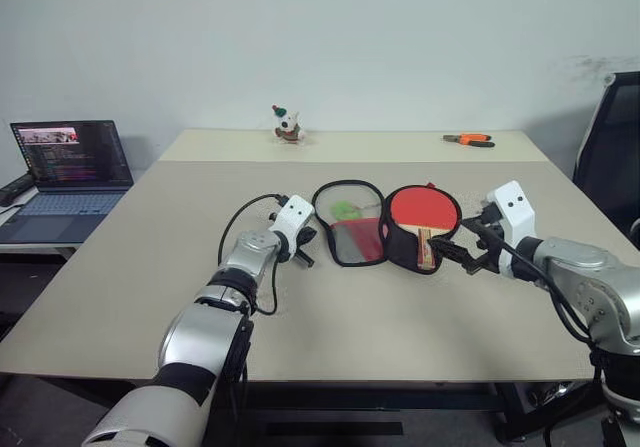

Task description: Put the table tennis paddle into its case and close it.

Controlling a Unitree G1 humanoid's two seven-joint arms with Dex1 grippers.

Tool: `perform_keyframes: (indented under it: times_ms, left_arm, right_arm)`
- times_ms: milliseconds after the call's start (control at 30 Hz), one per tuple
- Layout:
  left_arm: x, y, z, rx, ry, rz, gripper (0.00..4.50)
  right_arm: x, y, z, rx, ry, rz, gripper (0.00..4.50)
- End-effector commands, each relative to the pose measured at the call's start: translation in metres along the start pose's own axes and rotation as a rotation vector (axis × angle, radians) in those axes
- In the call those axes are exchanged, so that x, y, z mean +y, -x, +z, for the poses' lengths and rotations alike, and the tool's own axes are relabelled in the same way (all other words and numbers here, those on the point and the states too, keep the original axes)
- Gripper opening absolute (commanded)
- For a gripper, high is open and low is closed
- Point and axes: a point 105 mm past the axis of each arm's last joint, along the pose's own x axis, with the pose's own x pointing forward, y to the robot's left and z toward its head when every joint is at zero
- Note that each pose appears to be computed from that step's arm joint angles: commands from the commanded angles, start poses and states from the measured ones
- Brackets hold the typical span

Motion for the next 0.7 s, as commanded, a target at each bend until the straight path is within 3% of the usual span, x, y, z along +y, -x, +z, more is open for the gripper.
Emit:
perform_keyframes:
  times_ms: [33,233,400,700]
  left_arm:
    - [-0.005,-0.005,0.022,-0.046,0.001,-0.002,0.05]
    - [-0.016,-0.012,0.046,-0.090,-0.022,-0.021,0.05]
    - [-0.033,-0.017,0.104,-0.206,-0.101,-0.053,0.05]
    - [-0.082,-0.024,0.153,-0.300,-0.161,-0.149,0.05]
  right_arm:
    - [-0.003,0.010,0.012,-0.045,0.033,-0.038,4.50]
    - [-0.005,0.013,0.012,-0.048,0.029,-0.064,4.50]
    - [-0.015,0.024,0.009,-0.047,0.025,-0.128,4.50]
    - [-0.016,0.042,0.000,-0.030,0.010,-0.216,4.50]
